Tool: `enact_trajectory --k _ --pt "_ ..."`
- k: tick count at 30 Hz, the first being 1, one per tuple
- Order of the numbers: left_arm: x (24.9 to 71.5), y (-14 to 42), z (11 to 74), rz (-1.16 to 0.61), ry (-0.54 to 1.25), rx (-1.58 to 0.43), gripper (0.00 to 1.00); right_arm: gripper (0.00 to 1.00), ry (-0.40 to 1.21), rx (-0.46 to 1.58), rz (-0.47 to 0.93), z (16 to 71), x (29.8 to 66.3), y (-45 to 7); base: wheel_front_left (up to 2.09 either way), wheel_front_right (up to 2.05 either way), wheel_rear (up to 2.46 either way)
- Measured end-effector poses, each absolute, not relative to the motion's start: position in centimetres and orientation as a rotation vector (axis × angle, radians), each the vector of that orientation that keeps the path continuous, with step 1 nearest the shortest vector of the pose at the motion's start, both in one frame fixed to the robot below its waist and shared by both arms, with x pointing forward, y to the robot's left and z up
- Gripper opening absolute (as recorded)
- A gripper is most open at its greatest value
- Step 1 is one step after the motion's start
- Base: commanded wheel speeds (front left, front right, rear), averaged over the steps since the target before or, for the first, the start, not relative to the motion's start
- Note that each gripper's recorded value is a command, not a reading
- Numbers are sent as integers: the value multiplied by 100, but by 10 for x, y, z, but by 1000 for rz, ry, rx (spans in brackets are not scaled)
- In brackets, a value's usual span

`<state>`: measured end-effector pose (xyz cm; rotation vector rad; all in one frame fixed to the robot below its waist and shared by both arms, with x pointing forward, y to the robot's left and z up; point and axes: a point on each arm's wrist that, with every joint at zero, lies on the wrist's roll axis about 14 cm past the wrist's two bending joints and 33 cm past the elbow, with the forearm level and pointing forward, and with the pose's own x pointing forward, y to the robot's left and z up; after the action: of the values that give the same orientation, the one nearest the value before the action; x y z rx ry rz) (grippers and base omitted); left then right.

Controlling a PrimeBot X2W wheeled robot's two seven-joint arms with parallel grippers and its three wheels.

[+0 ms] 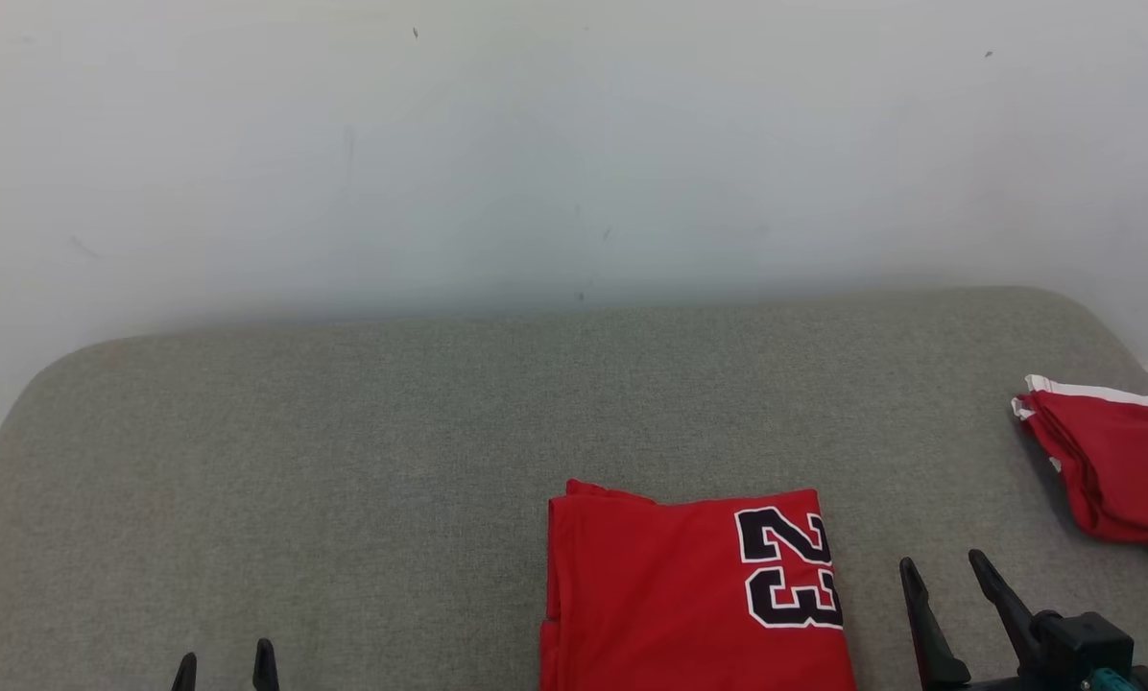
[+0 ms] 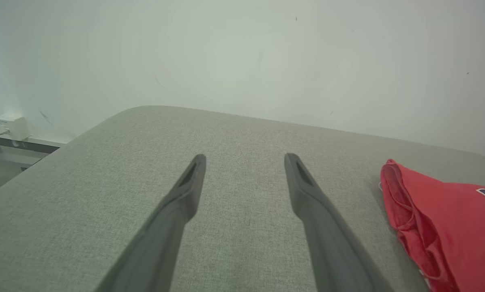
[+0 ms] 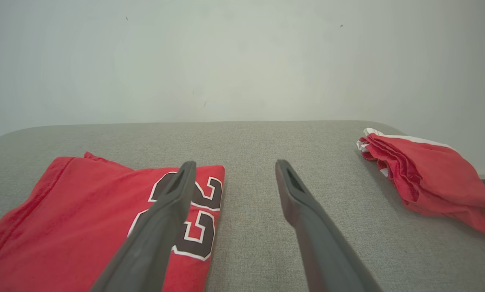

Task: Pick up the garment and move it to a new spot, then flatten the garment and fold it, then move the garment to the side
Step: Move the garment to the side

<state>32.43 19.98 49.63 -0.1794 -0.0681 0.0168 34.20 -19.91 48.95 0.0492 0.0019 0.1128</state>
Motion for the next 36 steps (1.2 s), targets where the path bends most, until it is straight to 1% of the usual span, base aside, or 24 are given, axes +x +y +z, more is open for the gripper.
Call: enact_trajectory --k 8,13,20,26,36 --pt "326 194 494 4 -58 -186 100 100 13 51 107 487 343 -200 0 0 0" --pt "328 190 493 -5 -55 -190 100 100 39 60 114 492 351 -198 0 0 0" --pt "327 188 488 -7 -36 -198 100 100 293 108 103 477 359 -200 0 0 0" --pt "325 189 483 4 -21 -204 100 100 497 144 135 468 358 -185 0 0 0" --pt "330 192 480 20 -10 -210 100 100 693 119 121 451 361 -187 0 0 0"
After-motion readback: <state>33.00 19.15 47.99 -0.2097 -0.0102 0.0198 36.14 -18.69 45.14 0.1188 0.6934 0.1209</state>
